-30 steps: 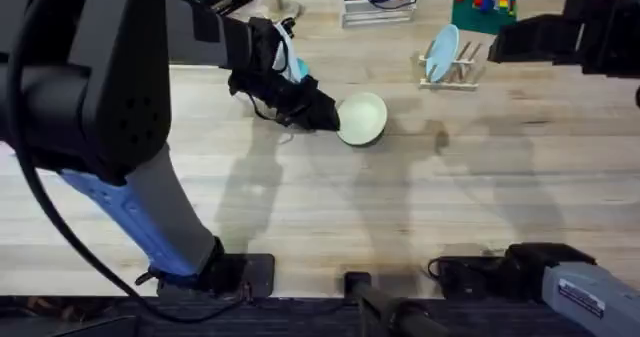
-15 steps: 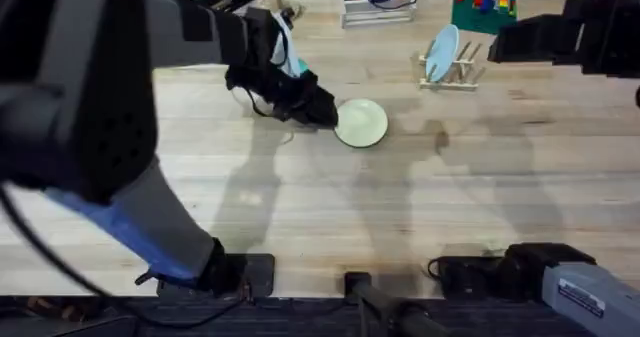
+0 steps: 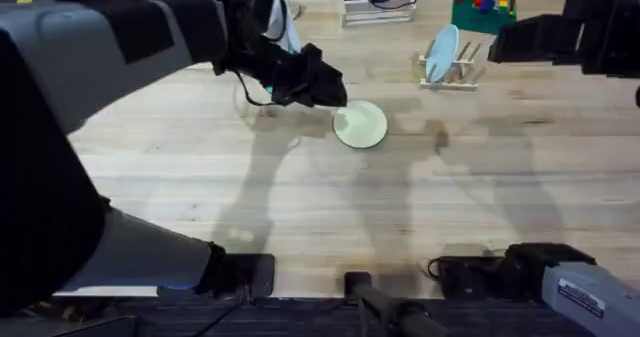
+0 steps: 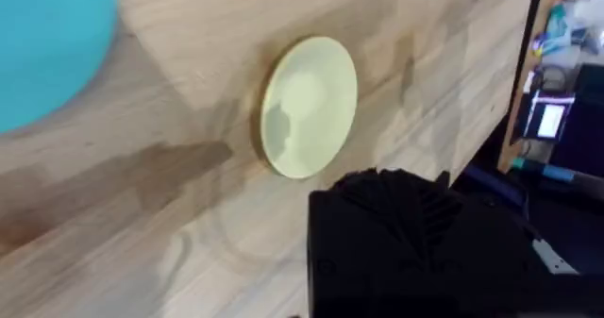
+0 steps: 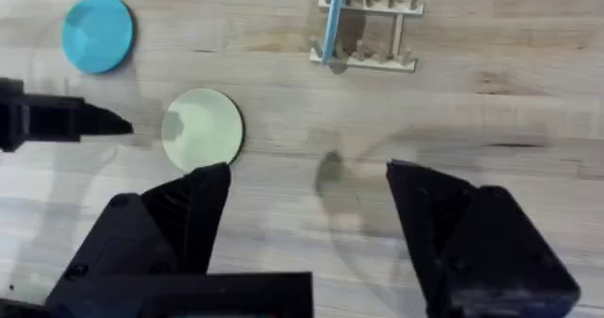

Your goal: Pick up the plates from the table one by one and place each into a slot on the dish rack.

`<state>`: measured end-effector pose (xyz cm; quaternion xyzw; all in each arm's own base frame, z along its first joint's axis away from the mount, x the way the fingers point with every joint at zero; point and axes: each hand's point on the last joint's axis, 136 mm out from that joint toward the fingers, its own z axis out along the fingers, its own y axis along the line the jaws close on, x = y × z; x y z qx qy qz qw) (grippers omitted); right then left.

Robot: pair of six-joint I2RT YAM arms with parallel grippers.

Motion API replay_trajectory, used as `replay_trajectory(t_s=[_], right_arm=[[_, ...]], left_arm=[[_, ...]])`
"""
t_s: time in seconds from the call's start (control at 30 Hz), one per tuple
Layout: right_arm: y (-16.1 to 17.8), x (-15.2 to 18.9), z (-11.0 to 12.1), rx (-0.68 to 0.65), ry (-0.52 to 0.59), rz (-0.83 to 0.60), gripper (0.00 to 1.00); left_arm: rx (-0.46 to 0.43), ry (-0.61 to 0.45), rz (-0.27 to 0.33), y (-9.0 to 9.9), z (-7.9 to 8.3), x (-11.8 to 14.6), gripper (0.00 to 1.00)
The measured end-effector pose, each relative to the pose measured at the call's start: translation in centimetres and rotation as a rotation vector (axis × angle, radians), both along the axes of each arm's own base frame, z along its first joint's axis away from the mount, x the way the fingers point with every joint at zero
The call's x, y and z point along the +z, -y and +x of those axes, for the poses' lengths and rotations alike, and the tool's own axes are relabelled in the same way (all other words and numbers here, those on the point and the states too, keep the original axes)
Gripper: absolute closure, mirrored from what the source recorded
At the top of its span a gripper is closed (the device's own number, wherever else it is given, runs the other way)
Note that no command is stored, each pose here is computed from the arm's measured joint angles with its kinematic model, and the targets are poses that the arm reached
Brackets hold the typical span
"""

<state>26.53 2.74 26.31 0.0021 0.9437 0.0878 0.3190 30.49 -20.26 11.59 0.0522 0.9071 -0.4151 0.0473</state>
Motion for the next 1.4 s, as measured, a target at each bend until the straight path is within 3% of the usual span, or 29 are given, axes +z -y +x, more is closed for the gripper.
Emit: replay_trajectory(t_s=[0.17, 0.57, 0.9, 1.1, 1.4], right_arm=[[0.0, 0.0, 0.0, 0.0, 0.0, 0.0, 0.007], [0.0, 0.0, 0.0, 0.0, 0.0, 0.0, 0.007], [0.0, 0.0, 0.0, 0.0, 0.0, 0.0, 0.007], [0.0, 0.0, 0.0, 0.0, 0.0, 0.0, 0.007], [0.0, 0.0, 0.0, 0.0, 0.0, 0.0, 0.007]], left_arm=[[-0.022, -0.007, 0.005, 1.0, -0.6, -0.1, 0.96], [-0.008, 0.003, 0.017, 0.8, 0.0, -0.4, 0.959], [0.002, -0.045, 0.059, 0.7, 0.8, -3.9, 0.959], [0.002, -0.117, 0.087, 0.6, 1.0, -7.7, 0.959], [-0.018, -0.166, -0.004, 1.8, 1.4, -8.5, 0.959]])
